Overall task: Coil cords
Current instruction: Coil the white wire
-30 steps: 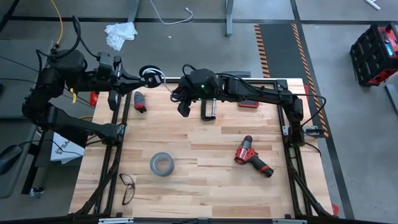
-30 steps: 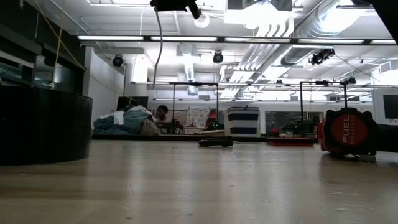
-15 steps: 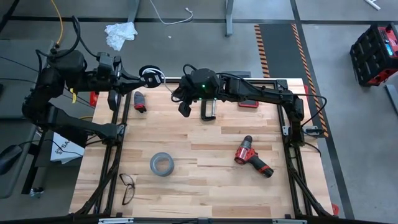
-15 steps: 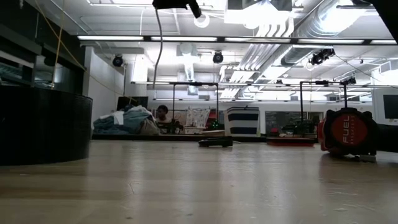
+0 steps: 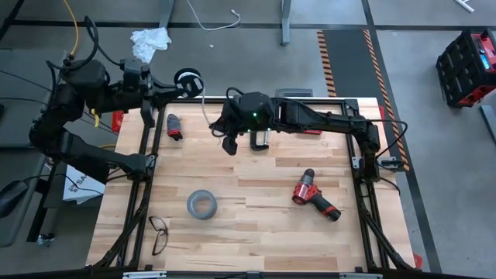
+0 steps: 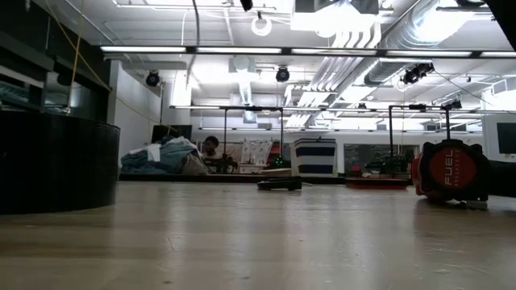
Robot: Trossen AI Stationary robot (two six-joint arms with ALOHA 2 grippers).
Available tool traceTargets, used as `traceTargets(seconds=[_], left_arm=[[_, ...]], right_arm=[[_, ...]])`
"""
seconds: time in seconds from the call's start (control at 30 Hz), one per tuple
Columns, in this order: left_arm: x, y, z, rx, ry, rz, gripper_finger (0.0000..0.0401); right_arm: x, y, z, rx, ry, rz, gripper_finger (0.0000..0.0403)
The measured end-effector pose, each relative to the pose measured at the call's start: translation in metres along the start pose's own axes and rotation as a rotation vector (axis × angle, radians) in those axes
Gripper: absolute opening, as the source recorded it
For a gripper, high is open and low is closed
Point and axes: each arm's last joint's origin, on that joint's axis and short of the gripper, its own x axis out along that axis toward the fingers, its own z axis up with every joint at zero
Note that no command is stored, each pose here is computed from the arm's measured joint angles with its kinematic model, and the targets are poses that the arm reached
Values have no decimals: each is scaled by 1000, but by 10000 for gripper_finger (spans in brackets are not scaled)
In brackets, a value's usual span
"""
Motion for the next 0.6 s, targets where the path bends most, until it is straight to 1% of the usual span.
traceTargets(seconds=[0.13,0.23,0.33,0.5,0.6], left_arm=[[13,-1,0,-9,-4,8,1],[24,0,0,-22,5,21,1],[35,0,0,-58,-2,10,1],[51,-4,7,-166,-51,-102,1],[57,-7,11,-272,-71,-181,1]], right_arm=[[-1,16,3,-24,-40,35,0],[-1,23,3,-29,-45,47,0],[-1,28,2,-34,-45,56,0],[-2,35,8,-35,-106,65,0],[-3,39,13,-30,-163,78,0]])
